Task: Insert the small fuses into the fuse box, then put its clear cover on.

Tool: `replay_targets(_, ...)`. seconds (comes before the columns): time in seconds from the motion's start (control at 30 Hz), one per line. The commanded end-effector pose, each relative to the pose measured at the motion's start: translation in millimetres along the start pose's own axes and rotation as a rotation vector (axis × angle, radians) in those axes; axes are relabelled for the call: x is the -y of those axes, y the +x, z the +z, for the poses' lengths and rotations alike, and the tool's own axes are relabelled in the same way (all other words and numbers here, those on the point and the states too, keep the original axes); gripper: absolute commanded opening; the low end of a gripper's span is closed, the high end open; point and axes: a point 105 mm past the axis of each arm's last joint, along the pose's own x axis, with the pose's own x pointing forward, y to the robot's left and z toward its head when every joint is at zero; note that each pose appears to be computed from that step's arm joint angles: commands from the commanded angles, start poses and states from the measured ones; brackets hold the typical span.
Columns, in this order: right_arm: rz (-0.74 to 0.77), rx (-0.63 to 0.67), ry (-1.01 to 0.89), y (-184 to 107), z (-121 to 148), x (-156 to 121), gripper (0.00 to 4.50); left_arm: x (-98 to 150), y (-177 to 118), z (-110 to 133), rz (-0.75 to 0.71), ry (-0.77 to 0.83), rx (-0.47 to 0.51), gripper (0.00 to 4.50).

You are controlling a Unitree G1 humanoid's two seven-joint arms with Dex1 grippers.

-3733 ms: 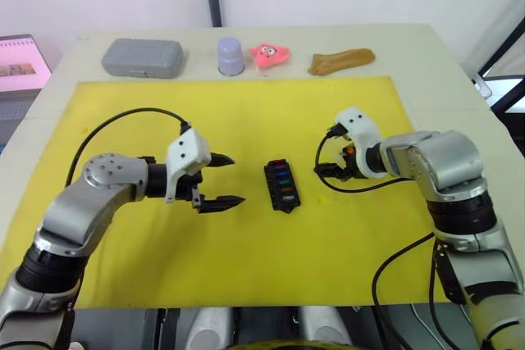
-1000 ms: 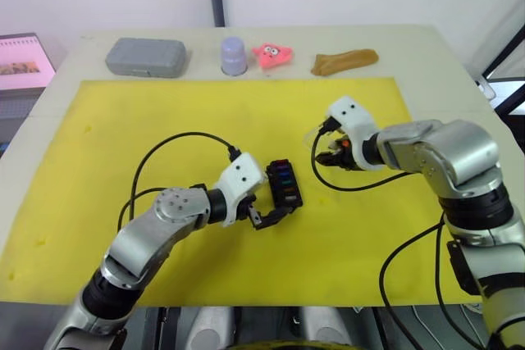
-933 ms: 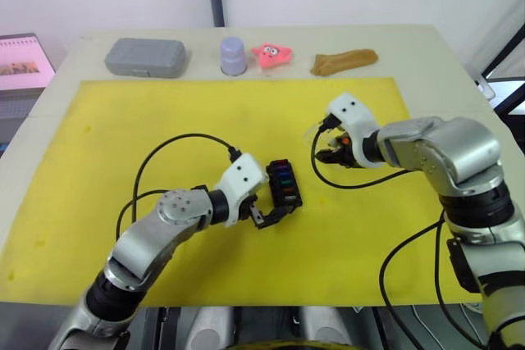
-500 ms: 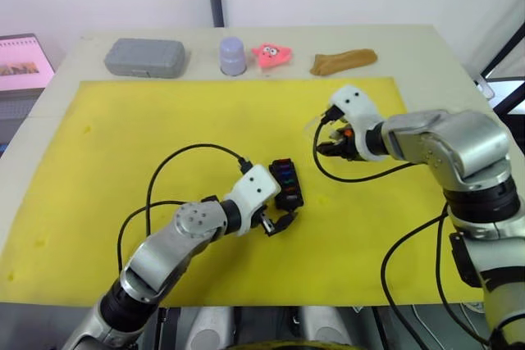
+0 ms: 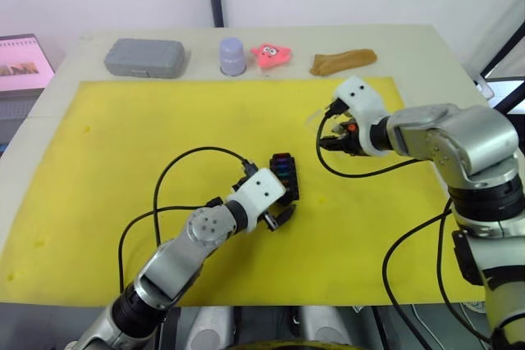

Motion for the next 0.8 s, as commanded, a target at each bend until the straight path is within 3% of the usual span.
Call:
replay_targets(0.03,-0.032,0.078,-0.043,-12,19,4,1.70,-9,-4,4,0.052,0.037,0.017,4.50)
replay_targets(0.23,-0.030,0.089,-0.043,-11,21,2,1.70,-13,-5,7,0.059,0.021,0.035,4.50)
replay_targets(0.57,-0.031,0.100,-0.037,-10,21,2,1.70,-45,-32,-4,0.098,0.051,0.004,4.50)
replay_targets(0.8,-0.024,0.121,-0.039,-9,24,0,1.70,-30,-37,0,-0.054,-0.048,0.076,4.50)
